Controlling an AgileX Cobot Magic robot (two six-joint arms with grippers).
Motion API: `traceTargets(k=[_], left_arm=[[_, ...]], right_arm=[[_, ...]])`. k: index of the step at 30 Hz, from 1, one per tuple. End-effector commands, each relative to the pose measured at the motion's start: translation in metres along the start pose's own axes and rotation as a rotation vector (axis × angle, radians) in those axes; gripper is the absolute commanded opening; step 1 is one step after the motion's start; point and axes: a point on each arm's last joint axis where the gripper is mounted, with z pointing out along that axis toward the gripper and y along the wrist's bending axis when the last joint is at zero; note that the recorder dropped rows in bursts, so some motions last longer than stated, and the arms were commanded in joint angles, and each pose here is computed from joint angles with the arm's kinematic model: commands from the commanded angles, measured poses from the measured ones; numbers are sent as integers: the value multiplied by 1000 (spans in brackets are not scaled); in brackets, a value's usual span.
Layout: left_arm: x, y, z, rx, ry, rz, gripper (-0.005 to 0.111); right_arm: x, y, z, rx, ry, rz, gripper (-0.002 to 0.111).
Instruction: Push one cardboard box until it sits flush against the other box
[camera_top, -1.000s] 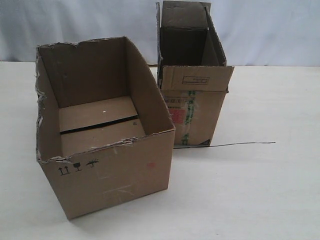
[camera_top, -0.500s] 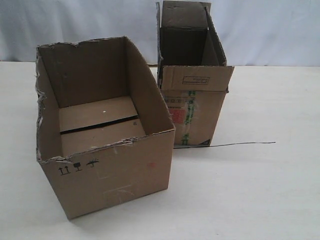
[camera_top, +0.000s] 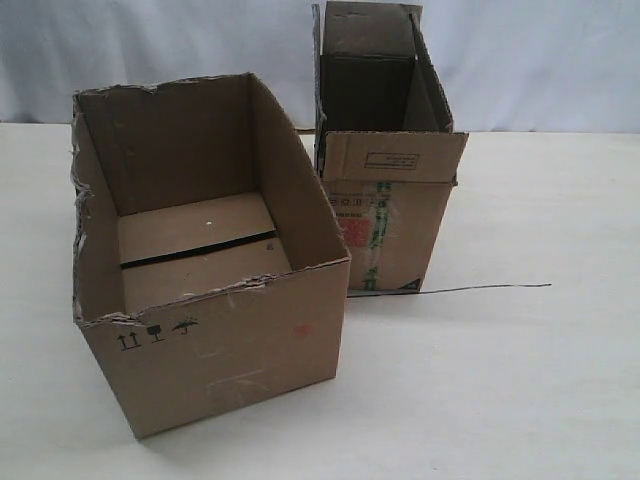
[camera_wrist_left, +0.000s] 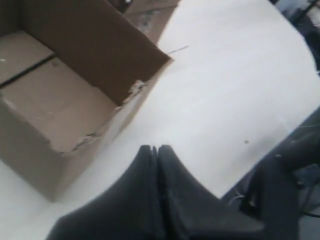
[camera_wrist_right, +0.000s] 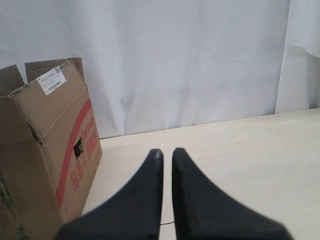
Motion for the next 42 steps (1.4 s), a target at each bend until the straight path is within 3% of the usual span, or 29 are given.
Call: traceTargets(k=[1,3,7,10,13,18,27,33,40,42], left_arm=[[8,-8,14,208,-47,-42,0],[13,-7,21,263,-54,-32,0],[23,-2,30,266,-24,-16,0],[24,5,33,196,-23,21,0],[23,14,33,115,73,92,0],[5,30,36,11,167,128,0],[-31,26,18,-49,108,322,0],[-25,11,22,23,157,385,0],[-18,-12,28,178,212,435,0],[-22,-19,34,223,176,446,0]], right_arm=[[0,0,0,1,-9,6,5],[0,0,0,1,-9,6,5],[0,0,0,1,-9,6,5],[0,0,0,1,-9,6,5],[0,0,0,1,-9,6,5],[0,0,0,1,-9,6,5],[0,0,0,1,-9,6,5],[0,0,0,1,-9,6,5],[0,0,0,1,-9,6,5],[0,0,0,1,-9,6,5]])
